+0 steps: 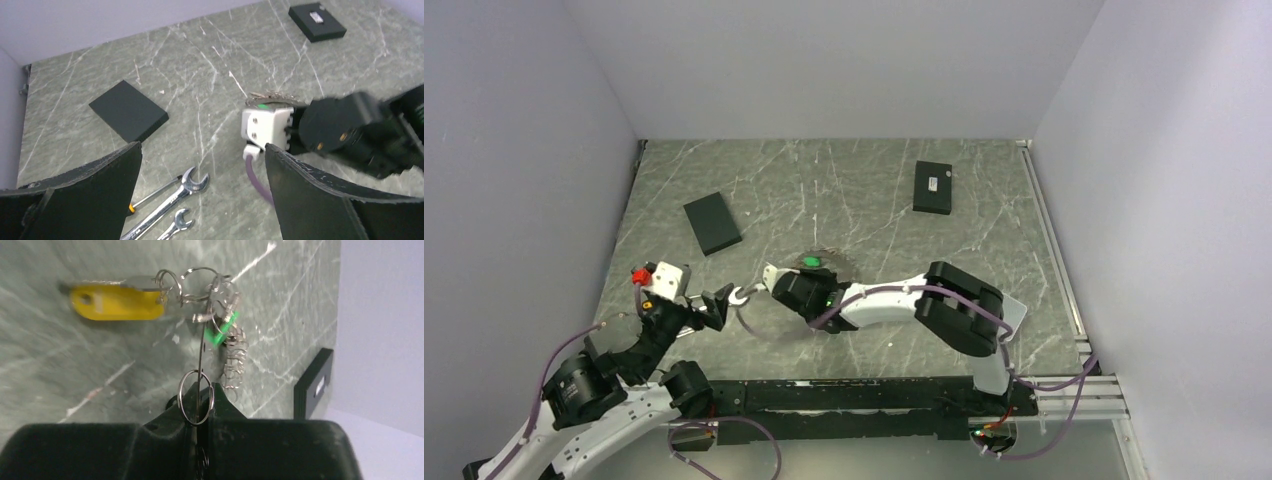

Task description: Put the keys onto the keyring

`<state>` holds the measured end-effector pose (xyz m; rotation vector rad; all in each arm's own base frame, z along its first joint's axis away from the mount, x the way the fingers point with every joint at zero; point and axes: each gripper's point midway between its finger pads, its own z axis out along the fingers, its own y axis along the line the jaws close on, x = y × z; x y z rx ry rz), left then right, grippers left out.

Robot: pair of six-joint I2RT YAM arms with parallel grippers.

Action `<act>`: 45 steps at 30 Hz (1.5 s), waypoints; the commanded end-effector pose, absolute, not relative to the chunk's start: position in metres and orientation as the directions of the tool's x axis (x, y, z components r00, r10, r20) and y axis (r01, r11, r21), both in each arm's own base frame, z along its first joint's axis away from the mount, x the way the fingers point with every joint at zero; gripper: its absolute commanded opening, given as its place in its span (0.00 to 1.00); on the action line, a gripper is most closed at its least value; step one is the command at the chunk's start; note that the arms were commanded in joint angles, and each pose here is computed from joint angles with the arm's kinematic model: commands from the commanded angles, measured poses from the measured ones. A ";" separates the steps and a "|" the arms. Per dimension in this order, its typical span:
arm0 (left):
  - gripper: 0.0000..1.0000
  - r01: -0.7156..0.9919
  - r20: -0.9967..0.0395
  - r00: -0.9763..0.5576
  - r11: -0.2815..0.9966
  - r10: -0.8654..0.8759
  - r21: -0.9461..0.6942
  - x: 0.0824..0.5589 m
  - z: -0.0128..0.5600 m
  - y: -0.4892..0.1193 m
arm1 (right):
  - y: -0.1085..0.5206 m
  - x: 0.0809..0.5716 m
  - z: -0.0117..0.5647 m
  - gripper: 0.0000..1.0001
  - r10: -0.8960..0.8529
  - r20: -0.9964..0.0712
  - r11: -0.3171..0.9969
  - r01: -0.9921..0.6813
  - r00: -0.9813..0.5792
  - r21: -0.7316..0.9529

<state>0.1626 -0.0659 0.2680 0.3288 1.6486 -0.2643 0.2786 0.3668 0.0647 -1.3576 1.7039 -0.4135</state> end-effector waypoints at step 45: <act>0.97 0.332 -0.999 -0.043 0.943 -0.012 -0.025 0.172 0.294 -0.069 | 0.297 0.225 0.136 0.84 -0.640 -0.708 0.631 -0.731 -0.300 -0.261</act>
